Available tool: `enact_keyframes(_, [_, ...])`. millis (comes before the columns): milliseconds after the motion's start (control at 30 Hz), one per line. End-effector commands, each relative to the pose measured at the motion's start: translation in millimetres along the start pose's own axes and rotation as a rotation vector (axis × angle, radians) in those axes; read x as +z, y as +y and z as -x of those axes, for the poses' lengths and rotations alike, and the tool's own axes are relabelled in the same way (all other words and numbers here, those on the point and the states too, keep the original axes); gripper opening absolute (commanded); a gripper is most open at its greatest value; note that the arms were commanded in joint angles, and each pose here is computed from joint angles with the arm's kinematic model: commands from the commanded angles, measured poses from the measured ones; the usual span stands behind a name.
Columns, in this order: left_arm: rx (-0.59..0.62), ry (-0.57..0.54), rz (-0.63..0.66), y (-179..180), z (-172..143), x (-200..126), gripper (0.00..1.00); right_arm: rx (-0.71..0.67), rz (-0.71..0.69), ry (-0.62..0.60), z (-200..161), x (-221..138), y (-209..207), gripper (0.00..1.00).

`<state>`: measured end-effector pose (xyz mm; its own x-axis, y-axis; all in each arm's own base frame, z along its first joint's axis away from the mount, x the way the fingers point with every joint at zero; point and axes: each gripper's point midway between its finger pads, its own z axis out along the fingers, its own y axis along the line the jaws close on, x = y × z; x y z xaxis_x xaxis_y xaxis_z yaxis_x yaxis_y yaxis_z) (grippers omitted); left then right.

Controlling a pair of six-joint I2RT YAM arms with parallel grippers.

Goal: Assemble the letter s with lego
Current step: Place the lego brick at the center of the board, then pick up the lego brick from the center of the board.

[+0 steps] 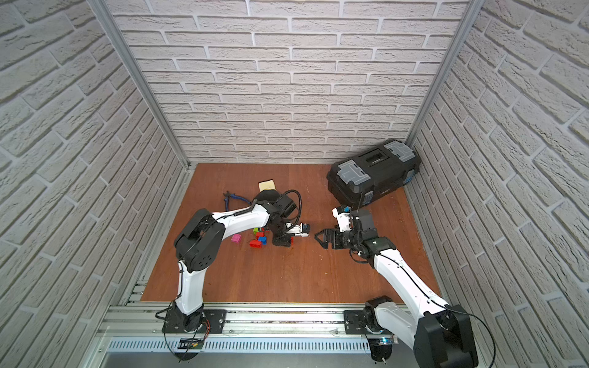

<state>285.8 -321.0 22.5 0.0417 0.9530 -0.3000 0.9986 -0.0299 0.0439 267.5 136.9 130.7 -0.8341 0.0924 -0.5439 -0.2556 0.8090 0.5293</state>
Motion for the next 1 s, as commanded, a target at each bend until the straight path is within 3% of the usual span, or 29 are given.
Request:
enact_keyframes(0, [0.052, -0.011, 0.010, -2, 3, -4, 0.57, -0.017, 0.020, -0.033, 7, -1, 3, 0.99])
enact_keyframes(67, [0.048, -0.003, 0.004, -2, 4, -8, 0.66, -0.017, 0.025, -0.035, 8, 0, 4, 0.99])
enact_keyframes(300, [0.020, 0.023, -0.004, -8, -6, -38, 0.78, -0.022, 0.049, -0.039, 12, -1, 9, 0.98])
enact_keyframes(567, [-0.060, 0.052, -0.029, -22, -54, -87, 0.79, -0.024, 0.093, -0.028, 11, 1, 16, 0.98])
enact_keyframes(967, [-0.090, 0.174, 0.075, -10, -149, -115, 0.78, -0.038, 0.108, -0.025, 7, 1, 17, 0.97])
